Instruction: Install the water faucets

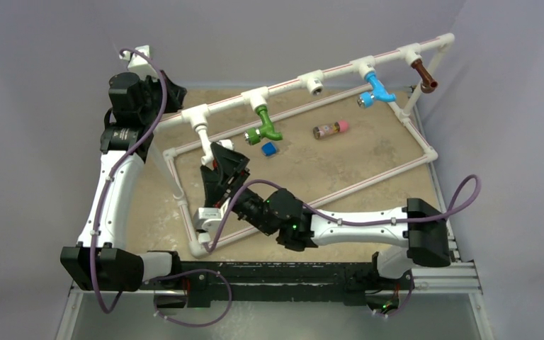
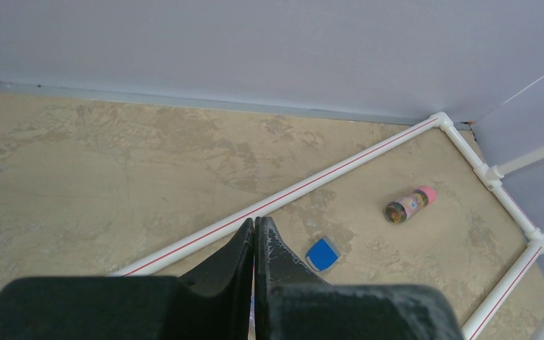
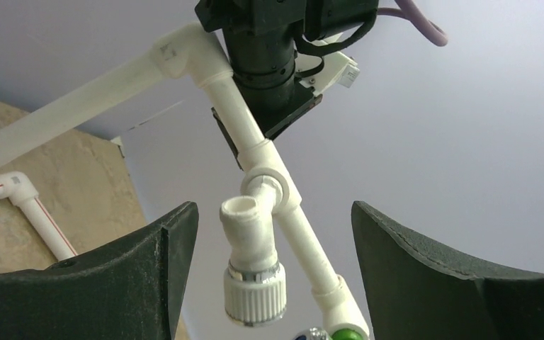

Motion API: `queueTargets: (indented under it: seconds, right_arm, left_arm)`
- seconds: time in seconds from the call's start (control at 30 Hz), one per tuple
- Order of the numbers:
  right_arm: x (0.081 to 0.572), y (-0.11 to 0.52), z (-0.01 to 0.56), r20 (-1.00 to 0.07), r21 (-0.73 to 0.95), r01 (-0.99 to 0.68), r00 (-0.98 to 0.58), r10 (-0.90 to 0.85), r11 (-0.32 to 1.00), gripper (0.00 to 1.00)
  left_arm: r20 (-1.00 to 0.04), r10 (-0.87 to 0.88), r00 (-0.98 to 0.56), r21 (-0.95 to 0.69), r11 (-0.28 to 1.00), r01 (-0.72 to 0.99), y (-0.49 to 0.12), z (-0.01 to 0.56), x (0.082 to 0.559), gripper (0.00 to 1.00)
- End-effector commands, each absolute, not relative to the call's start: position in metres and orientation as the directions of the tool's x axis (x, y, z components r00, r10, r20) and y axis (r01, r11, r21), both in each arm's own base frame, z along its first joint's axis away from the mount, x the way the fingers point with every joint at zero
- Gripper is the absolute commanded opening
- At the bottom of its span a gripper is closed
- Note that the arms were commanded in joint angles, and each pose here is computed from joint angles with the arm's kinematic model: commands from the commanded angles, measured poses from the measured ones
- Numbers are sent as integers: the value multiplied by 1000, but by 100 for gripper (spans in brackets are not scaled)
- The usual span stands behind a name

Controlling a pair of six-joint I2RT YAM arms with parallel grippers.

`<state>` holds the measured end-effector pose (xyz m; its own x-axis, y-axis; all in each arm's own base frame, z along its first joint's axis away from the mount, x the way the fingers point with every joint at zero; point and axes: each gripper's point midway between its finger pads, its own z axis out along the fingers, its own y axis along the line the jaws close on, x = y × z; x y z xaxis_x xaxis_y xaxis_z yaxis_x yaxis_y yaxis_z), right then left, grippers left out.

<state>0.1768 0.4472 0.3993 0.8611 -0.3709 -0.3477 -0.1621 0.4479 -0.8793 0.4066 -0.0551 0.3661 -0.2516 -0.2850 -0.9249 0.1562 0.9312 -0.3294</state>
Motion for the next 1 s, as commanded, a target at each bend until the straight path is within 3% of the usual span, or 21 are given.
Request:
queueTargets:
  seconds: [0.0, 0.27, 0.4, 0.57, 0.77, 0.97]
  right_arm:
    - [197, 448, 422, -359, -854, -113, 835, -417, 508, 80]
    - [222, 459, 416, -392, -843, -126, 810, -437, 523, 71]
    - [228, 461, 417, -407, -832, -126, 801, -439, 541, 60]
    - [233, 463, 413, -437, -818, -151, 791, -428, 556, 37]
    - [234, 461, 414, -507, -763, -198, 774, -379, 615, 0]
    - [241, 449, 411, -680, -573, -290, 690, -248, 766, 0]
  left_arm:
    - [-923, -300, -241, -346, 921, 179, -58, 370, 407, 0]
    - [-919, -307, -247, -356, 915, 189, -60, 369, 407, 0]
    - [-919, -308, -247, -358, 914, 189, -60, 370, 406, 0]
    - [-917, -309, -250, -360, 913, 192, -61, 369, 406, 0]
    - [-918, -309, -249, -359, 913, 193, -61, 369, 406, 0]
    - [-917, -308, -253, -361, 912, 197, -62, 368, 406, 0]
